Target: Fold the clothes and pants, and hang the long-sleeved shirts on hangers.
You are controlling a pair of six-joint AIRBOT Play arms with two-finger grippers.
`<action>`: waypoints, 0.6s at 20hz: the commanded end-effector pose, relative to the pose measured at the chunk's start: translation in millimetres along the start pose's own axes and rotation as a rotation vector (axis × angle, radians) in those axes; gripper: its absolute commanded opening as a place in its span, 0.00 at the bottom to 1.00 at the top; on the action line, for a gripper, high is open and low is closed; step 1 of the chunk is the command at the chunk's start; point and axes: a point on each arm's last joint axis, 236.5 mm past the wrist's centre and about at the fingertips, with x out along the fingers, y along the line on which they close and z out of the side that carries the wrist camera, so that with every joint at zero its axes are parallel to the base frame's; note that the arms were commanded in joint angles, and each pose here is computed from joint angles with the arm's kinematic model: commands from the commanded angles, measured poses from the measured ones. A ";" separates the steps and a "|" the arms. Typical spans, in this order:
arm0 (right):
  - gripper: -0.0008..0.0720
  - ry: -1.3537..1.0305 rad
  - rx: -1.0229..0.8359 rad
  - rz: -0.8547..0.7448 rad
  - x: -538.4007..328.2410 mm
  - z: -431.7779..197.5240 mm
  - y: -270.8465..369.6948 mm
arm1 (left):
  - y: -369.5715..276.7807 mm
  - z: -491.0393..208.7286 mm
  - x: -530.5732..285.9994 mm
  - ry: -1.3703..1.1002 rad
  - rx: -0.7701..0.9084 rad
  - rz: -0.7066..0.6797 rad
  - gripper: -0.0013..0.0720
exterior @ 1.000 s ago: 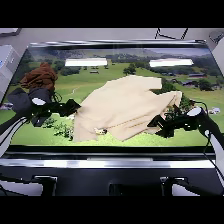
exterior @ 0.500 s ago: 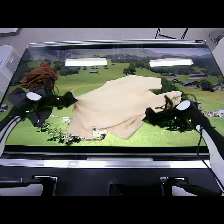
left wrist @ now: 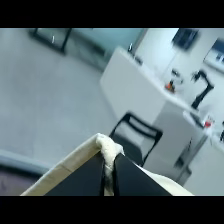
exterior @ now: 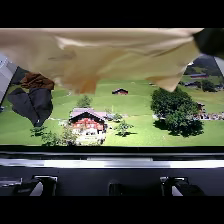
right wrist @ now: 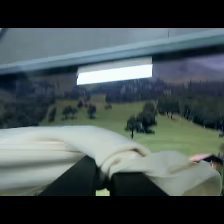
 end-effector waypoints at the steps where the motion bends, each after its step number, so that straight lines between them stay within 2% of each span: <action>1: 0.07 -0.154 -0.041 -0.002 -93.1 40.5 29.3 | -76.5 90.9 -92.6 -0.285 0.091 -0.091 0.06; 5: 0.07 -0.199 -0.055 0.012 -130.5 43.1 42.4 | -95.5 129.2 -134.2 -0.449 0.104 -0.102 0.06; 7: 0.07 -0.137 -0.005 0.009 -128.7 28.4 40.7 | -92.0 121.9 -127.6 -0.418 0.134 -0.089 0.06; 10: 0.07 0.221 0.032 -0.080 -84.0 -53.5 6.0 | -41.9 42.6 -72.6 -0.102 0.282 0.017 0.06; 12: 0.07 0.432 0.078 -0.141 -37.6 -115.4 -27.2 | 21.6 -42.9 -28.3 0.168 0.242 0.092 0.06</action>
